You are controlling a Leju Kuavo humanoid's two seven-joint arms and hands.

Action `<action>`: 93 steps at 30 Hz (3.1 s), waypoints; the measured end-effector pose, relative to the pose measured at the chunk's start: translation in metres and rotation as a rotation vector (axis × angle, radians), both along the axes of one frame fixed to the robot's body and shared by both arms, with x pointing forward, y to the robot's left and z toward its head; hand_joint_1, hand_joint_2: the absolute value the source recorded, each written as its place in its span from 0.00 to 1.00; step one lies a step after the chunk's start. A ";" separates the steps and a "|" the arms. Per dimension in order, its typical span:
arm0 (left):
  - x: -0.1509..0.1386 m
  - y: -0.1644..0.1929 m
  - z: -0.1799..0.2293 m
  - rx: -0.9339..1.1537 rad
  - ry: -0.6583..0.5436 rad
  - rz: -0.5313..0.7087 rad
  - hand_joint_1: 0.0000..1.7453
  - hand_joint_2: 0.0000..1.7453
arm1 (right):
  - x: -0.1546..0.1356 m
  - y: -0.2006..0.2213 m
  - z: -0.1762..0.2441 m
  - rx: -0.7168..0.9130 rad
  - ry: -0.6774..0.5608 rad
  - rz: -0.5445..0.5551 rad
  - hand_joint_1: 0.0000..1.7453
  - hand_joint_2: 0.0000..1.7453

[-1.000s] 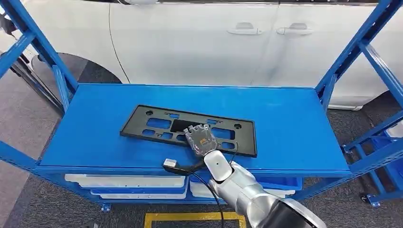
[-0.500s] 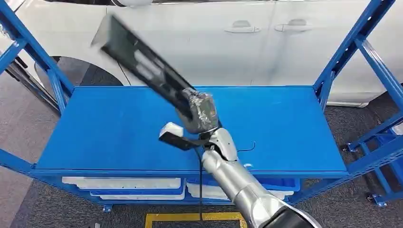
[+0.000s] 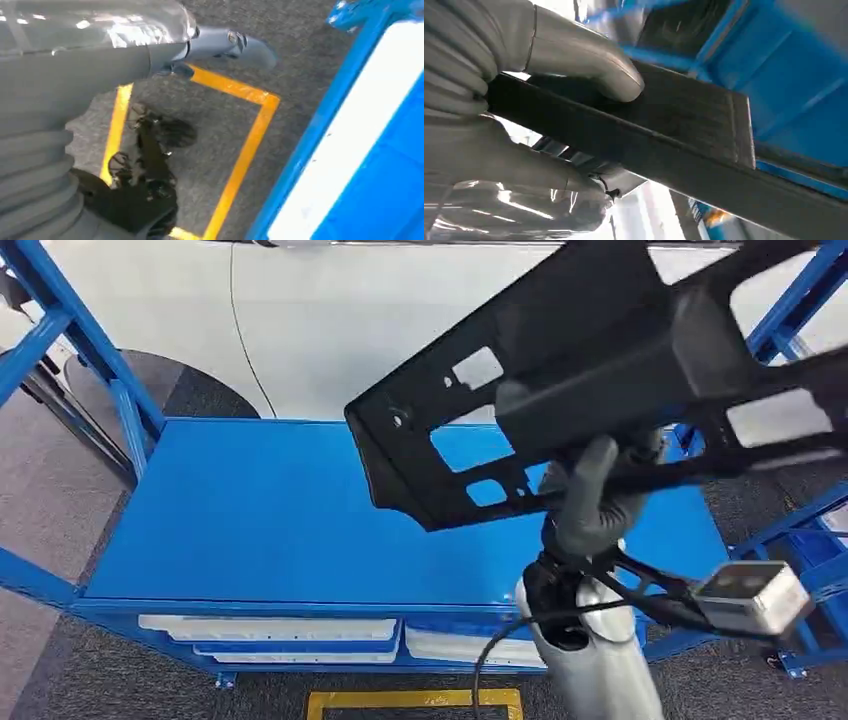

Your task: Take the parts from the cabinet and place them on the table.

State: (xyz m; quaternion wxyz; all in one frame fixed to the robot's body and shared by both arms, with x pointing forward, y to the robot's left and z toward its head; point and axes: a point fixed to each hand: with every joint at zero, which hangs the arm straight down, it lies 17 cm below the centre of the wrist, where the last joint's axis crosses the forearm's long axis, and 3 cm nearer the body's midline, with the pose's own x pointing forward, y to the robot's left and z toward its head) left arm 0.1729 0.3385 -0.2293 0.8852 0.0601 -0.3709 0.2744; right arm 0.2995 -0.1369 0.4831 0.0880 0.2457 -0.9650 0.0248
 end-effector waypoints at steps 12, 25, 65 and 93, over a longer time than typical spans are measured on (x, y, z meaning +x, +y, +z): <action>-0.010 0.002 -0.011 0.005 0.097 -0.014 0.00 1.00 | -0.052 0.018 0.008 -0.093 -0.135 0.070 1.00 1.00; -0.011 0.013 -0.014 0.028 0.137 -0.027 0.00 1.00 | -0.052 0.018 0.004 -0.096 -0.115 0.078 1.00 1.00; -0.031 0.016 -0.021 0.041 0.200 -0.005 0.00 1.00 | -0.051 0.018 -0.022 -0.196 -0.100 0.120 1.00 1.00; -0.038 0.006 -0.025 0.023 0.230 -0.027 0.00 1.00 | -0.049 0.007 -0.030 -0.254 -0.107 0.146 1.00 1.00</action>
